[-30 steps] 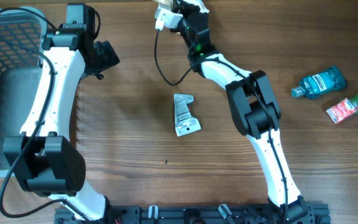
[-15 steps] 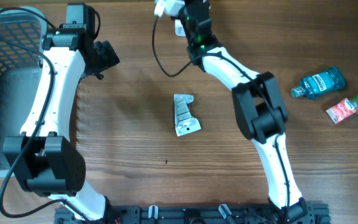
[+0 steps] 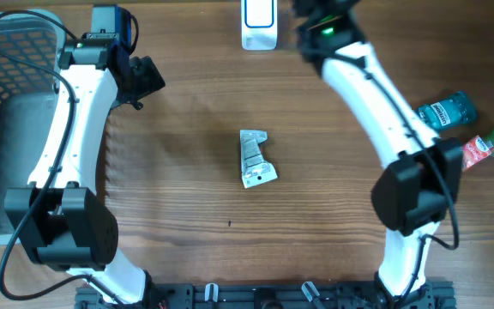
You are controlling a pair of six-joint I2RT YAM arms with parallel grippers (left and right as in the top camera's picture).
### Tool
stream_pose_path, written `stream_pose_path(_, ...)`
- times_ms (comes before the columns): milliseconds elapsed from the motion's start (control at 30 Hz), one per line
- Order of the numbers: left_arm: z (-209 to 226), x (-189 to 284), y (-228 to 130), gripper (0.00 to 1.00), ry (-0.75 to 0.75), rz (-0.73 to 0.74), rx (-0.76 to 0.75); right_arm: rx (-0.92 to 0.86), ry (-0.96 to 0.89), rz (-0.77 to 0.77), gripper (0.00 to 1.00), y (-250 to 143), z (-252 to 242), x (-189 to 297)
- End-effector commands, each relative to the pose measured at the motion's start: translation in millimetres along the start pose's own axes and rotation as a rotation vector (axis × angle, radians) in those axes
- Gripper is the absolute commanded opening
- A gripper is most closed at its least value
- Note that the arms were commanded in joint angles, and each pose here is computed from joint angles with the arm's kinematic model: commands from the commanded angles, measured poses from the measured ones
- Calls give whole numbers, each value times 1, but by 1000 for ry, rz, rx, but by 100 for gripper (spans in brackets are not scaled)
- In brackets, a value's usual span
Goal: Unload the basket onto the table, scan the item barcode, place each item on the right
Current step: 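Carry the PanTree bag to the right table edge with the right gripper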
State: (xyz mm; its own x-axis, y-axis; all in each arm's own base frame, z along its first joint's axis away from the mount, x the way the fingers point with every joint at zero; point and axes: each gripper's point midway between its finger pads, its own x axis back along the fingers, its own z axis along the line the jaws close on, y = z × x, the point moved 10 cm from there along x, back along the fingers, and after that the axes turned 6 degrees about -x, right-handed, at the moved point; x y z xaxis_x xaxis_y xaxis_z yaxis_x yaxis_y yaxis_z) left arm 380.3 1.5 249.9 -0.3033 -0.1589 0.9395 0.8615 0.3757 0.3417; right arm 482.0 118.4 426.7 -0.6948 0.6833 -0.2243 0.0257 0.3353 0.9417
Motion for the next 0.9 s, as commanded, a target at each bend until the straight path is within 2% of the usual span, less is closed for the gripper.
stream_pose_path(0, 1, 6, 1, 100, 7, -23, -1, 20, -432, 311, 5, -50, -45, -37)
stream_pose_path(100, 1, 6, 1, 100, 7, -23, -1, 96, -468, 343, 4, -71, -54, -54)
stream_pose_path(200, 1, 6, 1, 100, 7, -23, -1, 63, -513, 343, 4, -81, -64, -67)
stream_pose_path(467, 1, 6, 1, 100, 7, -23, -1, 218, -386, 353, 4, -108, -74, -98)
stream_pose_path(567, 1, 6, 1, 100, 7, -23, -1, 252, -378, 422, 4, -135, -83, -108)
stream_pose_path(633, 1, 6, 1, 100, 7, -23, -1, 302, -309, 517, 4, -165, -93, -114)
stream_pose_path(700, 1, 6, 1, 100, 7, -23, -1, 280, -310, 584, 4, -184, -105, -116)
stream_pose_path(867, 1, 6, 1, 100, 7, -23, -1, 146, -249, 859, 5, -241, -150, -123)
